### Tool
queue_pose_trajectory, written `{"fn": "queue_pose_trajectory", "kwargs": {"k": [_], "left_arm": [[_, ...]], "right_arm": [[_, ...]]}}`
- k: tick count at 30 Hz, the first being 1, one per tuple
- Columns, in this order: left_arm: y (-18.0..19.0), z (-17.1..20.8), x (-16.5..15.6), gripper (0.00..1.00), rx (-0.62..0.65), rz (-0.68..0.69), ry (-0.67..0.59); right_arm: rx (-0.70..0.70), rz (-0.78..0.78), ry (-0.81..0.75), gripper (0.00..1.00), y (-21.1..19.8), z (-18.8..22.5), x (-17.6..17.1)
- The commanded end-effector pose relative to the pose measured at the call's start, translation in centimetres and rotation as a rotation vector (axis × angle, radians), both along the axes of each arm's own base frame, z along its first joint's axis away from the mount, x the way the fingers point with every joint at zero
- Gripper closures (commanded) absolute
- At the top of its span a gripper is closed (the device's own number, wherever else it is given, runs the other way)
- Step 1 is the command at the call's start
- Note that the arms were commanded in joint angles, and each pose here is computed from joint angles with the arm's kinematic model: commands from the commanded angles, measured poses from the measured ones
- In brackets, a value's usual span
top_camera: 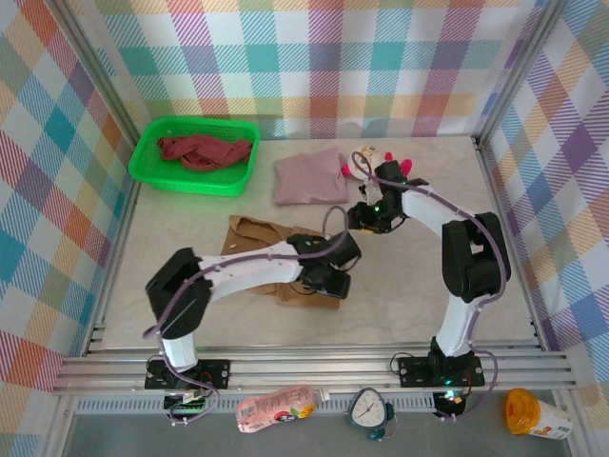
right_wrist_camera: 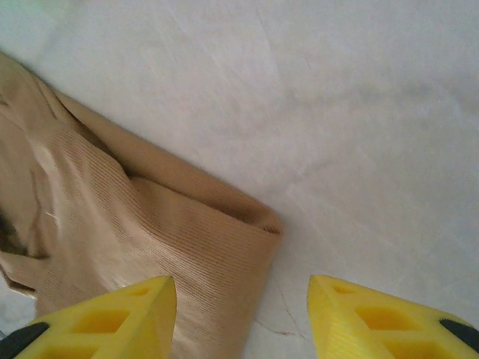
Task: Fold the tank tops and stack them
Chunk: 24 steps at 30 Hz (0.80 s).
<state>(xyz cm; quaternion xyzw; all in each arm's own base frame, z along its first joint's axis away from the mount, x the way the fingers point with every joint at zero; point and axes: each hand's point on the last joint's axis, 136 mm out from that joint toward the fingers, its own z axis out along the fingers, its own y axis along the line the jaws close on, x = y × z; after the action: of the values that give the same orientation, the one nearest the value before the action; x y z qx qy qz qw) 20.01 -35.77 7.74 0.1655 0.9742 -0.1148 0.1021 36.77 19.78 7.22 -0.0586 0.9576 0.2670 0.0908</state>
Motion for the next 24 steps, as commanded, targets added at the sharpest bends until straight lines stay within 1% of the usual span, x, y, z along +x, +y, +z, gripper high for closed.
{"fn": "queue_pose_trajectory", "kwargs": {"k": [1, 4, 7, 9, 12, 14, 15, 17, 19, 22, 24], "left_arm": [[-2.0, -1.5, -0.3, 0.44, 0.004, -0.059, 0.013], [-2.3, -3.0, -0.5, 0.44, 0.044, -0.087, 0.021], [-0.9, -4.7, -0.6, 0.45, 0.160, -0.098, 0.033], [0.1, -5.7, -0.8, 0.46, 0.211, -0.097, 0.044], [1.5, -6.9, -1.1, 0.50, 0.289, -0.097, 0.066], [2.3, -7.6, -1.5, 0.56, 0.331, -0.105, 0.085], [2.6, -8.0, -1.8, 0.60, 0.348, -0.113, 0.097], [3.0, -8.3, -2.1, 0.71, 0.374, -0.124, 0.115], [3.0, -8.2, -2.3, 0.82, 0.378, -0.131, 0.125], [2.3, -7.2, -2.3, 0.92, 0.359, -0.148, 0.130], [1.3, -6.0, -2.3, 0.98, 0.323, -0.157, 0.130]], "right_arm": [[0.026, 0.049, 0.031, 0.51, 0.9, -1.3, -0.8], [0.058, 0.043, 0.046, 0.52, 1.6, -1.8, -0.4], [0.069, 0.048, 0.067, 0.53, 2.1, -2.6, -0.2], [0.080, 0.055, 0.075, 0.53, 2.6, -3.1, -0.1], [0.078, 0.065, 0.109, 0.54, 3.1, -4.1, -0.5], [0.063, 0.070, 0.121, 0.56, 3.1, -4.8, -0.8], [0.057, 0.072, 0.127, 0.59, 3.0, -5.0, -0.8], [0.061, 0.073, 0.122, 0.67, 3.1, -4.9, -0.8], [0.051, 0.071, 0.099, 0.80, 2.9, -4.3, -0.5], [0.033, 0.073, 0.067, 0.94, 2.4, -3.1, -0.2], [0.030, 0.067, 0.051, 0.96, 1.8, -2.1, -0.2]]}}
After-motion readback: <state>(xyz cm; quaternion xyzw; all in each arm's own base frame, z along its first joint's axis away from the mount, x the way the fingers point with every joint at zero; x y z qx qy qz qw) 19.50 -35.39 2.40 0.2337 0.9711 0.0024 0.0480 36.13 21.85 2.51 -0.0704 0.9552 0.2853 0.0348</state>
